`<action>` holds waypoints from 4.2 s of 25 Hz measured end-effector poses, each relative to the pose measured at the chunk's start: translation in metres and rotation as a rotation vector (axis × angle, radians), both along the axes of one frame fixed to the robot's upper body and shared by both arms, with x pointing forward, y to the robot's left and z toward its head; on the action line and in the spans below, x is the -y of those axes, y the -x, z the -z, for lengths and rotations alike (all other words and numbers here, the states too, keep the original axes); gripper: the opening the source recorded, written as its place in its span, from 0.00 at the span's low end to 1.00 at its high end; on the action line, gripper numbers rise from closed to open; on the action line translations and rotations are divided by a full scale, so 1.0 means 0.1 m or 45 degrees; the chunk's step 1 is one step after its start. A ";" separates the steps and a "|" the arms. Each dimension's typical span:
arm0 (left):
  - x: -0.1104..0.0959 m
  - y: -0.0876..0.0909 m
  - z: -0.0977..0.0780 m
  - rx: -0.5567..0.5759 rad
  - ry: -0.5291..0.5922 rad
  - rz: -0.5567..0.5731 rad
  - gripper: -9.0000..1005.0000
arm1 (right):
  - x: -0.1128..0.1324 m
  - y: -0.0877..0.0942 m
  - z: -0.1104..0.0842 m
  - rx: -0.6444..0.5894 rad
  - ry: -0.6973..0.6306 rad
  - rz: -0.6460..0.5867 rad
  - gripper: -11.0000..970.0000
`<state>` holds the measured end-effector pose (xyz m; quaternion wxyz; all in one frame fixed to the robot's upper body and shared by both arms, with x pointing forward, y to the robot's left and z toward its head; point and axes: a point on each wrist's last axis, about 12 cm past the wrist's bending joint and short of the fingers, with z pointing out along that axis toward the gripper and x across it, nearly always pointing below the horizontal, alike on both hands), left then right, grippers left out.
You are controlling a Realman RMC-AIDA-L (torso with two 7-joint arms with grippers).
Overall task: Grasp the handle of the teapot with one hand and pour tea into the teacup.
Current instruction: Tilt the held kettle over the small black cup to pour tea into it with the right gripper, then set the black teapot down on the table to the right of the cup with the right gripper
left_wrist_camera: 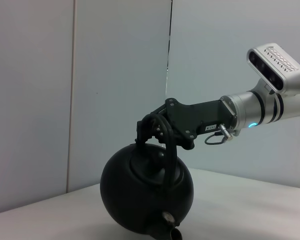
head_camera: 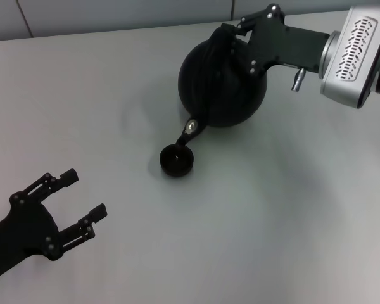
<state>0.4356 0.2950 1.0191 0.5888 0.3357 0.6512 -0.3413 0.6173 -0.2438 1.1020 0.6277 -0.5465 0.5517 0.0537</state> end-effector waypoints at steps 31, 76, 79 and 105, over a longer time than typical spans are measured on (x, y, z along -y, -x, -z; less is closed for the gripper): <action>0.02 -0.02 0.00 0.002 0.020 -0.008 0.80 | -0.07 0.01 -0.02 0.098 0.048 -0.063 0.09; 0.03 -0.05 -0.02 0.012 0.024 0.004 0.80 | 0.70 0.37 0.15 -0.461 -0.760 0.475 0.09; 0.03 -0.05 -0.03 0.013 0.023 0.005 0.80 | 0.77 0.44 0.21 -0.472 -0.793 0.511 0.09; 0.02 -0.04 -0.05 0.023 0.029 0.023 0.80 | 0.76 0.80 0.67 -0.564 -0.763 0.606 0.09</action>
